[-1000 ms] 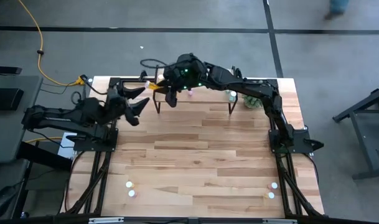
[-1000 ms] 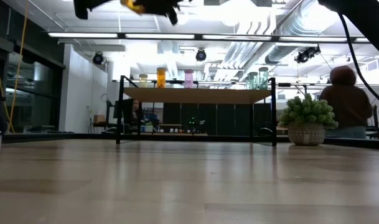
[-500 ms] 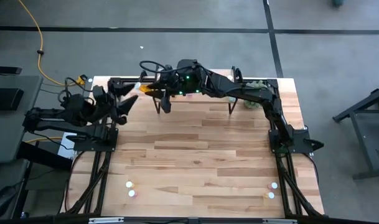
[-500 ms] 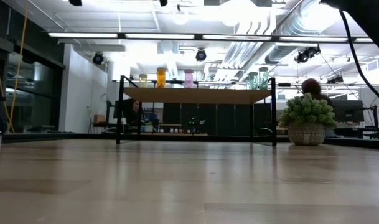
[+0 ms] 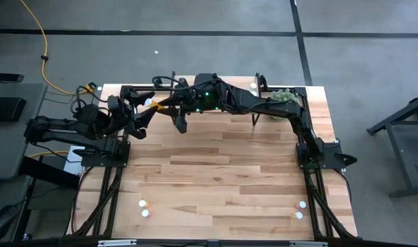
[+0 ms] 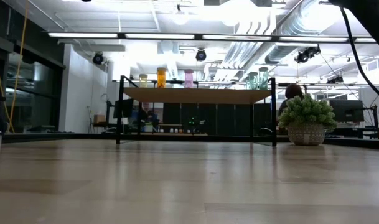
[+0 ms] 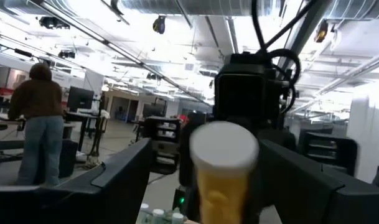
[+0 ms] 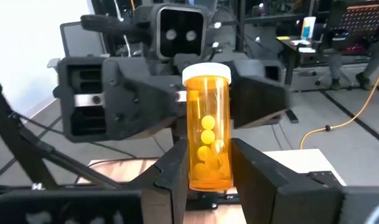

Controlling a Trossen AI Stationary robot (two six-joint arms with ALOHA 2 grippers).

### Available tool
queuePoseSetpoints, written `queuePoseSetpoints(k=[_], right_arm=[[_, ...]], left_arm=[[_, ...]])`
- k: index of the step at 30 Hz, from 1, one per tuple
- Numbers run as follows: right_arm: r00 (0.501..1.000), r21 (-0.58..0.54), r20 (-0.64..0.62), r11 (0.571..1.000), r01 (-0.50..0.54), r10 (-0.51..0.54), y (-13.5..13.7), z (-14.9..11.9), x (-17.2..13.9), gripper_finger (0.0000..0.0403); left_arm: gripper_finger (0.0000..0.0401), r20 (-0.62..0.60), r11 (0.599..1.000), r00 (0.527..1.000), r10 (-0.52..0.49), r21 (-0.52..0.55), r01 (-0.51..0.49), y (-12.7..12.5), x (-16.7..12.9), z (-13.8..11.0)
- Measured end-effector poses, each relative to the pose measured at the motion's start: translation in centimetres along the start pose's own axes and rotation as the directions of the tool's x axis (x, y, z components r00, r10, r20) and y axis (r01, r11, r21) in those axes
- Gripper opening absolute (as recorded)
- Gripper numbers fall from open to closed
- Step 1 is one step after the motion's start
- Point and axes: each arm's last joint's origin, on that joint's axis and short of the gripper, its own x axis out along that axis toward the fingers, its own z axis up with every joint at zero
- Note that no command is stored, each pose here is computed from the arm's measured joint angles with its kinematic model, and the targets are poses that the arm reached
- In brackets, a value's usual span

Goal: Pick and place medicine bottles onto shelf by color
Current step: Put the orange pill bottle aligned with the other orange pill bottle on the shelf

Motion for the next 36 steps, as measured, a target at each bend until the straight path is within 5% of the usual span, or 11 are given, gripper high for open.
queuePoseSetpoints(k=[15, 28, 36], right_arm=[[0.998, -0.01, 0.063, 1.0, 0.002, -0.001, -0.1, 0.6, 0.0, 0.0103], [0.998, -0.004, 0.055, 1.0, -0.008, 0.008, -0.1, 0.5, 0.0, 0.0103], [0.998, -0.005, 0.056, 1.0, -0.009, 0.009, -0.1, 0.6, 0.0, 0.0103]], left_arm=[[0.0191, 0.046, 0.999, 0.999, -0.014, -0.035, 0.016, 0.3, -0.9, 1.1], [0.0178, 0.073, 0.999, 0.997, -0.036, 0.015, 0.035, 0.0, -0.4, 1.0], [0.0129, 0.071, 0.999, 0.997, -0.043, 0.018, 0.042, 0.0, -0.4, 1.0]])
